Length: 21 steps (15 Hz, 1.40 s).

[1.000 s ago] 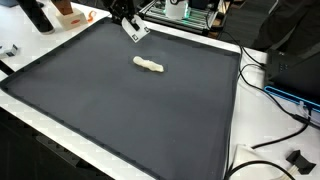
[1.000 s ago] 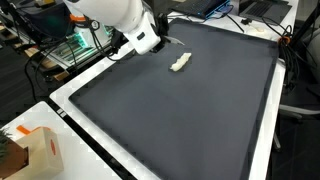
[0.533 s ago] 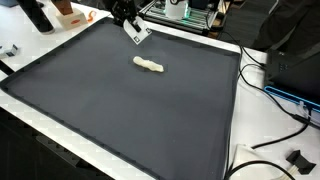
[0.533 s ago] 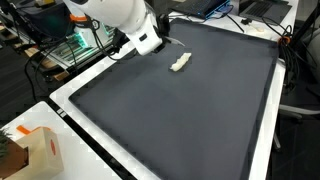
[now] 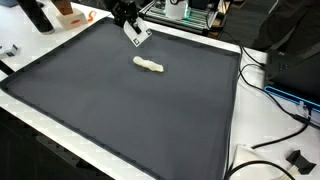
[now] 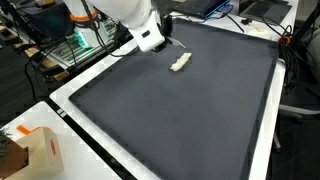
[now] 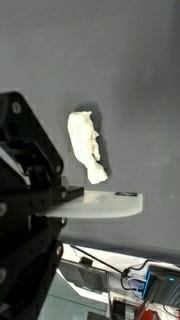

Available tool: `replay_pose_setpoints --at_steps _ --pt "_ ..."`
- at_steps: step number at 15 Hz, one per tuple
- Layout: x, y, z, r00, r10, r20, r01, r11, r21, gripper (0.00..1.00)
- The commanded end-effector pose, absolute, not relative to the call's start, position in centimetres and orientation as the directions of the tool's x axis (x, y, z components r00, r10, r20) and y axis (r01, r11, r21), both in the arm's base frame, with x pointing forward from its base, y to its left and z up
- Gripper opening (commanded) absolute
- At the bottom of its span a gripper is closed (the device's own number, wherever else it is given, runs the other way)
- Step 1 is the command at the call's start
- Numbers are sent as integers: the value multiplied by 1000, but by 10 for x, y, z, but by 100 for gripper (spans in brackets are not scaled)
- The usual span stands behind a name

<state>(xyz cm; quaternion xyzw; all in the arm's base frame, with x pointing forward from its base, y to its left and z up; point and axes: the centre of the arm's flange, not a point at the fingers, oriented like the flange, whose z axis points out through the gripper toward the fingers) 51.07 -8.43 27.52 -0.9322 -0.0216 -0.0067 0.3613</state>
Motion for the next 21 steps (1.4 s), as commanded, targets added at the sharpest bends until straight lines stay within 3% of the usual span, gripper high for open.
replay_pose_setpoints --at_steps 1,12,21 --pt "499 -73 291 1000 21 18 28 -788 -615 1" --pt "493 -44 355 985 172 19 169 -934 -316 1" --pt "498 10 390 902 430 -44 425 -901 -87 1"
